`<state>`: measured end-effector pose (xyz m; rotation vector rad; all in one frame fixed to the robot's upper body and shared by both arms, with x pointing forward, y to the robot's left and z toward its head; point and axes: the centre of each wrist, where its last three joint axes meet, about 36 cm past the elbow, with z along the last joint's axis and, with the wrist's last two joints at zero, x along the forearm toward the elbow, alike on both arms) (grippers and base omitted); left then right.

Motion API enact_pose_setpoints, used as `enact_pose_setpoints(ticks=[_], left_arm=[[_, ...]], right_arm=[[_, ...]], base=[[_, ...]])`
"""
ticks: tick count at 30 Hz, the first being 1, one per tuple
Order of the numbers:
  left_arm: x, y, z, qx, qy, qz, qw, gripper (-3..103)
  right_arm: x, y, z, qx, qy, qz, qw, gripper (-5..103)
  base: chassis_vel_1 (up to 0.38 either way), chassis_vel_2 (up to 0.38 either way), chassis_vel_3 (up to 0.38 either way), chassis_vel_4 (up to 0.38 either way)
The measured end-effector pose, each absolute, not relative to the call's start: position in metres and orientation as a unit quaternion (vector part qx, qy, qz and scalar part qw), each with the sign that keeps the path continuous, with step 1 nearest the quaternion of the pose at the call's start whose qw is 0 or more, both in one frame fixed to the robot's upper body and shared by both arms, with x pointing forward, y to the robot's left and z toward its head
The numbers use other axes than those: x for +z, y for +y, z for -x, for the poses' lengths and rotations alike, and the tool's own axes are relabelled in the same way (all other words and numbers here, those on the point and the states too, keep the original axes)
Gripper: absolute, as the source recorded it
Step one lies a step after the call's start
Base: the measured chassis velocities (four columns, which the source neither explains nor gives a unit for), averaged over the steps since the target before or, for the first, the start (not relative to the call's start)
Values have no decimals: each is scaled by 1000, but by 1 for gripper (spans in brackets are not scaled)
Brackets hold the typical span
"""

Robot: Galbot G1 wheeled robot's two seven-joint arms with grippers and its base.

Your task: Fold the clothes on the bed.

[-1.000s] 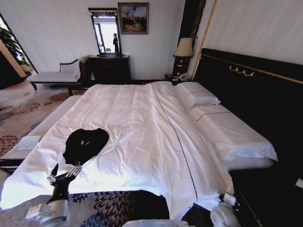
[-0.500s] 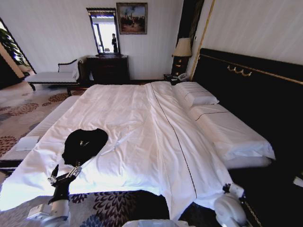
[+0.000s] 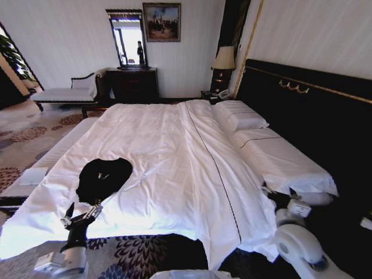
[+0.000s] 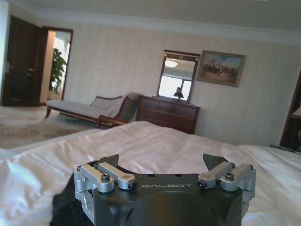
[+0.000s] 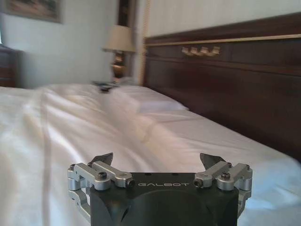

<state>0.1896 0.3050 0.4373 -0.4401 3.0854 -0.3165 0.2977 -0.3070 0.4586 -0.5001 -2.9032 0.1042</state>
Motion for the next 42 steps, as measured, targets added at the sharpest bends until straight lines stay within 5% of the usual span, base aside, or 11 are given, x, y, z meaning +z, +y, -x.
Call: enact_pose_setpoints(ticks=[10, 15, 26, 31, 39, 42], left_arm=[[465, 295, -192, -102, 989, 110, 6, 100], [478, 293, -193, -99, 990, 97, 20, 100], [498, 277, -192, -120, 990, 61, 40, 100], [501, 280, -192, -109, 994, 28, 14, 100], [496, 276, -190, -84, 996, 23, 11, 100], [496, 276, -190, -81, 996, 24, 21, 100]], right_arm=[[446, -310, -303, -37, -997, 0, -62, 100], [453, -298, -300, -66, -992, -52, -94, 100], [497, -267, -277, -246, -968, -55, 16, 100], [491, -268, -276, -172, -983, -60, -14, 100], [470, -278, -268, 48, -997, -35, -49, 100], [467, -279, -268, 63, -996, -36, -59, 100]], base=[[0, 0, 0, 0], [0, 0, 0, 0], [0, 0, 0, 0], [0, 0, 0, 0], [0, 0, 0, 0], [0, 0, 0, 0]])
